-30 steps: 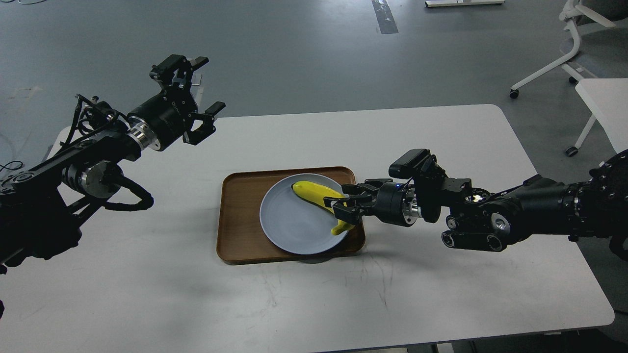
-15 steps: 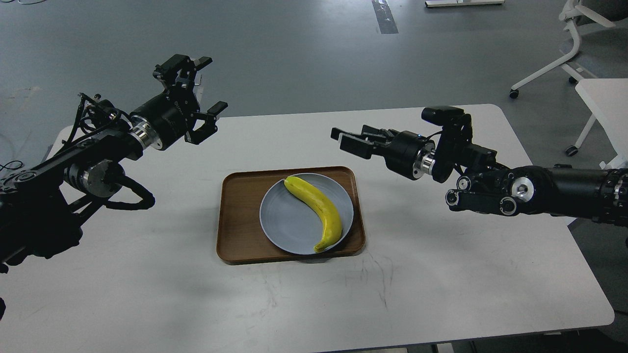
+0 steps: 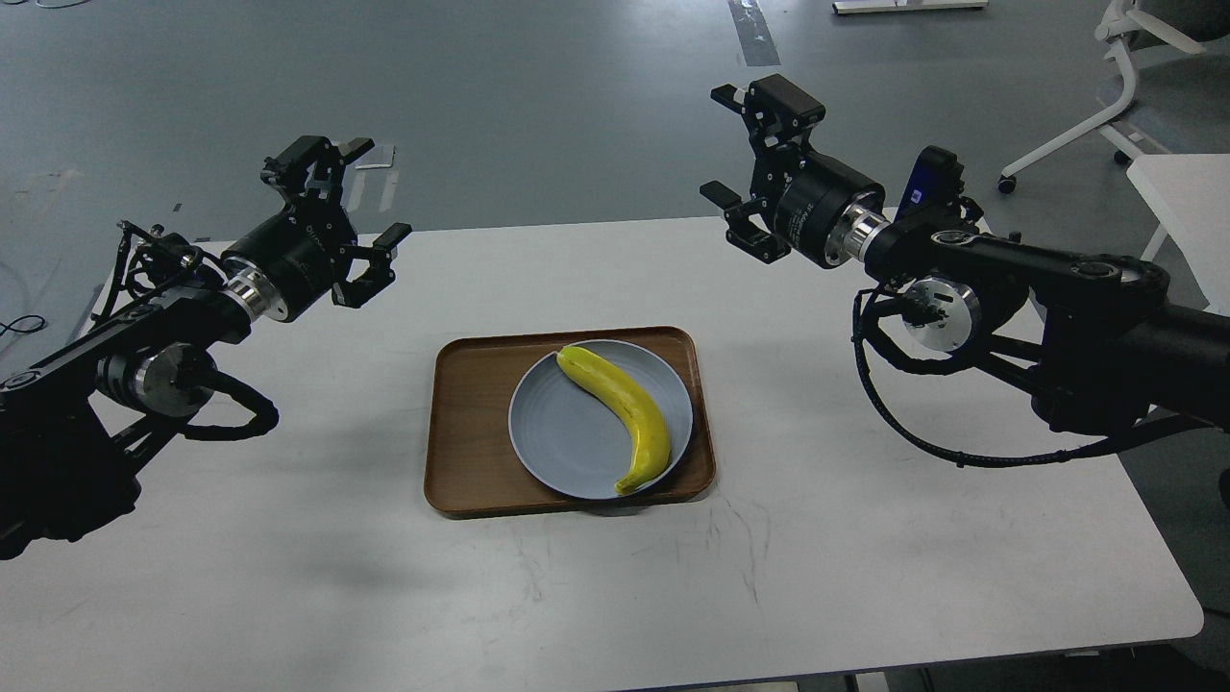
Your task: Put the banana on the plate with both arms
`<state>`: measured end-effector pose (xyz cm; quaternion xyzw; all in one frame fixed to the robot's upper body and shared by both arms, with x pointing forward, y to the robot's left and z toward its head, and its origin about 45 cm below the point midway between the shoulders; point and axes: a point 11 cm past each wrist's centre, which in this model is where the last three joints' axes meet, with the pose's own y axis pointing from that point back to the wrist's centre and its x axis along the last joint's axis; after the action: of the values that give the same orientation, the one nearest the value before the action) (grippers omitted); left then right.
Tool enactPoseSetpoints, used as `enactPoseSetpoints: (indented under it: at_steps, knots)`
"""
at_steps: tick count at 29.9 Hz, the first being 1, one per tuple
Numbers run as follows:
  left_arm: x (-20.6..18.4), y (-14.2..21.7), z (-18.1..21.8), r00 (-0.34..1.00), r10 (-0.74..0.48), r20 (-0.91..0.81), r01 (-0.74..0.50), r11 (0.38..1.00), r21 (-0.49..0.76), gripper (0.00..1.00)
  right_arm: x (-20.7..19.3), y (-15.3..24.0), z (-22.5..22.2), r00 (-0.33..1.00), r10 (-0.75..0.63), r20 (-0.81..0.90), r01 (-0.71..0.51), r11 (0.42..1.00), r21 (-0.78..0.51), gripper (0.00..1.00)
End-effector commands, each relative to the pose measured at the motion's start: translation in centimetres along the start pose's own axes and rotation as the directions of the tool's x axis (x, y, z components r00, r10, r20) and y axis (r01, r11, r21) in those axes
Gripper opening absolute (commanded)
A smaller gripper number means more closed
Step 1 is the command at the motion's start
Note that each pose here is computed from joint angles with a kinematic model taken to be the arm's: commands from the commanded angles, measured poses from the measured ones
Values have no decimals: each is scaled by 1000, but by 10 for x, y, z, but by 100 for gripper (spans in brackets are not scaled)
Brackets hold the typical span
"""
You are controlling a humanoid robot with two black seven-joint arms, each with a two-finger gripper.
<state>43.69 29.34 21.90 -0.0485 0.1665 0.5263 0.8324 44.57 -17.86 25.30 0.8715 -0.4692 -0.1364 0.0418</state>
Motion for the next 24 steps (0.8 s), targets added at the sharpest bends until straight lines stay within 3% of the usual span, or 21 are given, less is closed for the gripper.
enactPoseSetpoints:
  at_steps: [1, 15, 24]
  knots:
    - [0, 7, -8, 1000, -4, -15, 4, 1000, 14, 98, 2, 2, 18, 998, 37, 49, -33, 996, -83, 100]
    - [2, 11, -10, 999, -10, -35, 10, 1000, 12, 98, -12, 4, 23, 994, -1, 107, 12, 994, -111, 100]
    - [4, 15, 1, 998, -33, -51, 33, 999, -12, 98, 1, -2, -6, 996, 28, 79, -25, 999, -40, 100]
